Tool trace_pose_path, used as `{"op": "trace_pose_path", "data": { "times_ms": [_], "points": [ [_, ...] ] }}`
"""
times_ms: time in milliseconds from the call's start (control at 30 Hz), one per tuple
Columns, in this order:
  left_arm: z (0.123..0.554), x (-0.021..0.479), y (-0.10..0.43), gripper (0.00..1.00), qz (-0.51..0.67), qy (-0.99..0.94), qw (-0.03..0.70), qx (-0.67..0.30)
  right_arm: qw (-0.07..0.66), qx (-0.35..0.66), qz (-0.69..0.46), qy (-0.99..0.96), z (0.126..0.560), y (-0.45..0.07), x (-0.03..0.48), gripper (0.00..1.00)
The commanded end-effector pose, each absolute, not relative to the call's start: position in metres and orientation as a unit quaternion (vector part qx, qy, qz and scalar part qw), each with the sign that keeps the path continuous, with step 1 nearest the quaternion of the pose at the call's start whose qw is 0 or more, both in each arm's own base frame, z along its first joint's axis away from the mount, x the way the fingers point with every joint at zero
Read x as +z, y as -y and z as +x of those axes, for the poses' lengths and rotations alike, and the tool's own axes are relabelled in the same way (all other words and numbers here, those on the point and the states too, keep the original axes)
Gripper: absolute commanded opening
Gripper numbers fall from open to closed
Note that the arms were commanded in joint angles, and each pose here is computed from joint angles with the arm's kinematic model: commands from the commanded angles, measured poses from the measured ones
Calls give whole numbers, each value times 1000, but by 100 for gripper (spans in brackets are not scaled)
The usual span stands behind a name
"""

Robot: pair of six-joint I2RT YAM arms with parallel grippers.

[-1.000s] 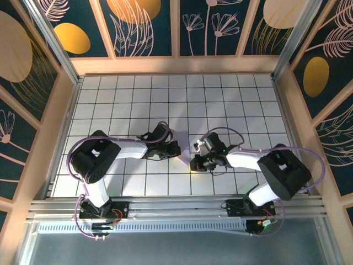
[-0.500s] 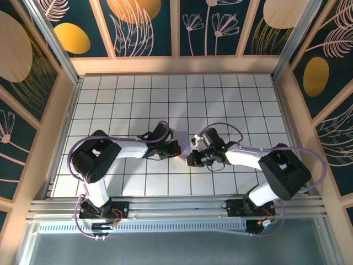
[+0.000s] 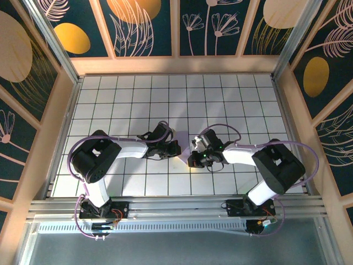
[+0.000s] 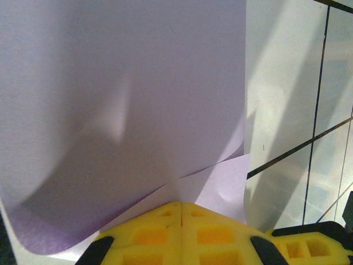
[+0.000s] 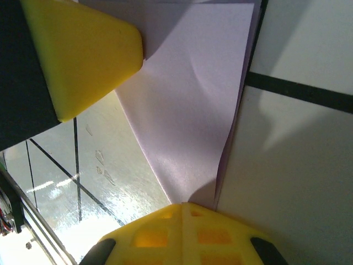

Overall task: Fold a paper plane with a square sheet of paper (fold left side to right side)
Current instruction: Third fold the triangle at the center of the table.

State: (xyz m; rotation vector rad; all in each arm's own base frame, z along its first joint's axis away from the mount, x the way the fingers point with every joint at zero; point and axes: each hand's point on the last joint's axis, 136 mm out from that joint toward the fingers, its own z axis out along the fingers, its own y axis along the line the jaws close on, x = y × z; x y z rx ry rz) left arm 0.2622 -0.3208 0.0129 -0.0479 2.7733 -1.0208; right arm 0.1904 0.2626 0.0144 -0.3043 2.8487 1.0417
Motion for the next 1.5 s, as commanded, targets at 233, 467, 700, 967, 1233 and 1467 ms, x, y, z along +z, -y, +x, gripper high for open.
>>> {"op": "trace_pose_path", "data": {
  "times_ms": [233,467,700,967,1233,1467],
  "points": [
    [254,44,314,10,0,-931,135,-339,12,251,-67,-966,180,-228,-23,0],
    [230,45,340,6,15,-914,107,-391,9,234,-62,-970,179,-221,-28,0],
    [226,26,353,5,7,-915,93,-393,9,225,-63,-972,180,-219,-29,0],
    [225,7,341,5,-19,-927,88,-365,6,217,-62,-974,178,-215,-31,0],
    [227,-11,325,3,-56,-940,90,-324,3,210,-64,-976,178,-214,-31,0],
    [228,-25,305,3,-71,-955,93,-274,-2,195,-66,-978,176,-208,-32,0]
  ]
}}
